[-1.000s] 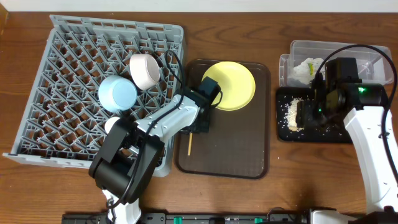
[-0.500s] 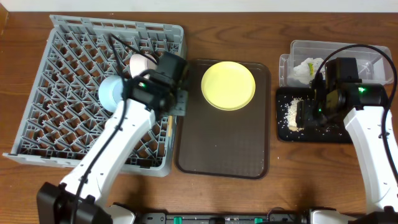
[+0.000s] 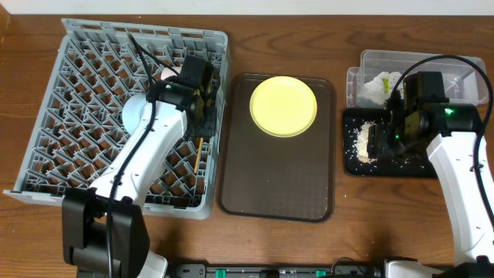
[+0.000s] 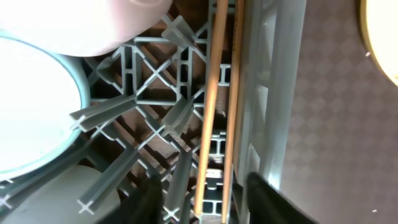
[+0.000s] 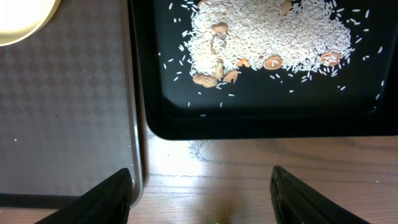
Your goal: Sort waste into correct bins and load items into the dishwasher
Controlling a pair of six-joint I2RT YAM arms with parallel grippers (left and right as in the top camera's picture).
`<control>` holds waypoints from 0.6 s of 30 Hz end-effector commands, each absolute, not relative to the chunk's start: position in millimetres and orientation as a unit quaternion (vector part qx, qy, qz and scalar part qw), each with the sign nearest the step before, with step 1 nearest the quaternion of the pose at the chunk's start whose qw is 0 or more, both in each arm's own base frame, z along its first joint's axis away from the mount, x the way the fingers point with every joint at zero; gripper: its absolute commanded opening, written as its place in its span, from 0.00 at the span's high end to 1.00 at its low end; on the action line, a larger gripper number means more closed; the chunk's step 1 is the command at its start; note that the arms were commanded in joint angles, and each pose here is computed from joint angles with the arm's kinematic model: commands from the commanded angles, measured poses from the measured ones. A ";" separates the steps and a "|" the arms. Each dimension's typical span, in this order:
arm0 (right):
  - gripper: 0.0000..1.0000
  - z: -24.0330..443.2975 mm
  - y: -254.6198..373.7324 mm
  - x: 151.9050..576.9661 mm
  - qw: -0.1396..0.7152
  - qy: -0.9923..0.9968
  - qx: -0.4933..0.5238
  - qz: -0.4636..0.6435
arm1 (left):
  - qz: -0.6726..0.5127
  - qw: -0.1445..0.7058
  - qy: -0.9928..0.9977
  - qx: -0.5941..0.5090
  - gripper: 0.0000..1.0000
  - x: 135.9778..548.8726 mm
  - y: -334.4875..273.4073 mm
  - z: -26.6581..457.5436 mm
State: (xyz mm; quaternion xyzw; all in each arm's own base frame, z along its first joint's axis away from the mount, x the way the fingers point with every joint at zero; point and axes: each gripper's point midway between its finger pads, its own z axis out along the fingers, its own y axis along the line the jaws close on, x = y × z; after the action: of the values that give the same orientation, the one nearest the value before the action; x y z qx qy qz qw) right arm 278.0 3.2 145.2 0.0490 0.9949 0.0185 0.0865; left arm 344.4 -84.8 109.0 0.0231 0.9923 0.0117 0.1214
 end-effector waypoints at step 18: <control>0.15 152.9 2.3 280.7 0.100 0.994 0.047 0.021 | -0.184 0.279 0.924 0.184 0.13 384.8 -255.3 154.1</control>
State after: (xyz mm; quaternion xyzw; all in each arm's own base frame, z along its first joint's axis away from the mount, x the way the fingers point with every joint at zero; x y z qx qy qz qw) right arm 277.9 3.2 145.2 0.0489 0.9949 0.0185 0.0864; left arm 385.4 -233.2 178.8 0.1513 0.9191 -0.1976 0.3054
